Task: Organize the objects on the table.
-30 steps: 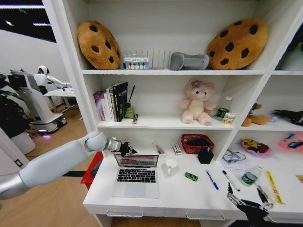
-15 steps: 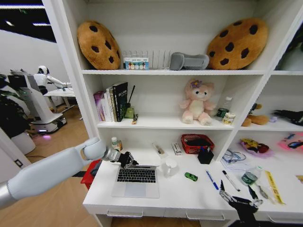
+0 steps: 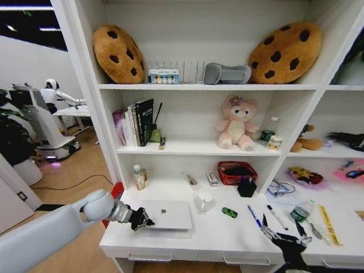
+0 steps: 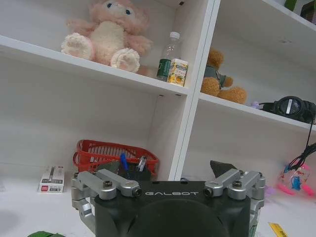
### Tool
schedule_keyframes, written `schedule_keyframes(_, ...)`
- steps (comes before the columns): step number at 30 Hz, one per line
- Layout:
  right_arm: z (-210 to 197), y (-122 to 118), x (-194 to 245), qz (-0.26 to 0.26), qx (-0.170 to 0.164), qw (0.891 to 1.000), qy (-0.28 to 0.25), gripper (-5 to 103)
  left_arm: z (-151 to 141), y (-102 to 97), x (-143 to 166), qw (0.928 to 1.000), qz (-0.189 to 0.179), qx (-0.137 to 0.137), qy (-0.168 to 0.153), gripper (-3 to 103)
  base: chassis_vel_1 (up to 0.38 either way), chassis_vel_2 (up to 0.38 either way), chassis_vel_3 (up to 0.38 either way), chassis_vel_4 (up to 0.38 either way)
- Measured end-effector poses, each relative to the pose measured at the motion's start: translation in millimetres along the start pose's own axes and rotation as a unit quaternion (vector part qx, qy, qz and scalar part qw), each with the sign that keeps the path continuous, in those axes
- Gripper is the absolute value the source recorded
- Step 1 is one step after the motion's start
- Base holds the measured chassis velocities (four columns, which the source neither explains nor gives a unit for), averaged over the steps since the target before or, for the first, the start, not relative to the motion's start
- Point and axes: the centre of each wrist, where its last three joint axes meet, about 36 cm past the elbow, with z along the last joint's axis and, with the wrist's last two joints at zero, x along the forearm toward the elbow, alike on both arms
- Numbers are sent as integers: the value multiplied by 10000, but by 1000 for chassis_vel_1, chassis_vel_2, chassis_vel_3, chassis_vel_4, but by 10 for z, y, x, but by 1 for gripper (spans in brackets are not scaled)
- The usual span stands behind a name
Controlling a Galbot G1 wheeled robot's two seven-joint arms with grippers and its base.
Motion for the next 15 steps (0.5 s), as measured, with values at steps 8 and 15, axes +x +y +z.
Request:
schedule_keyframes(8, -62, 6, -6, -43, 28, 10000, -23, 100, 173, -147, 256, 9830, -1459, 1056, -353, 0, 0, 0, 0, 0)
schedule_keyframes(15, -186, -41, -118, 58, 17, 9999, -131, 100, 254, -83, 156, 9274, -3140, 1834, -874, 6, 0, 0, 0, 0)
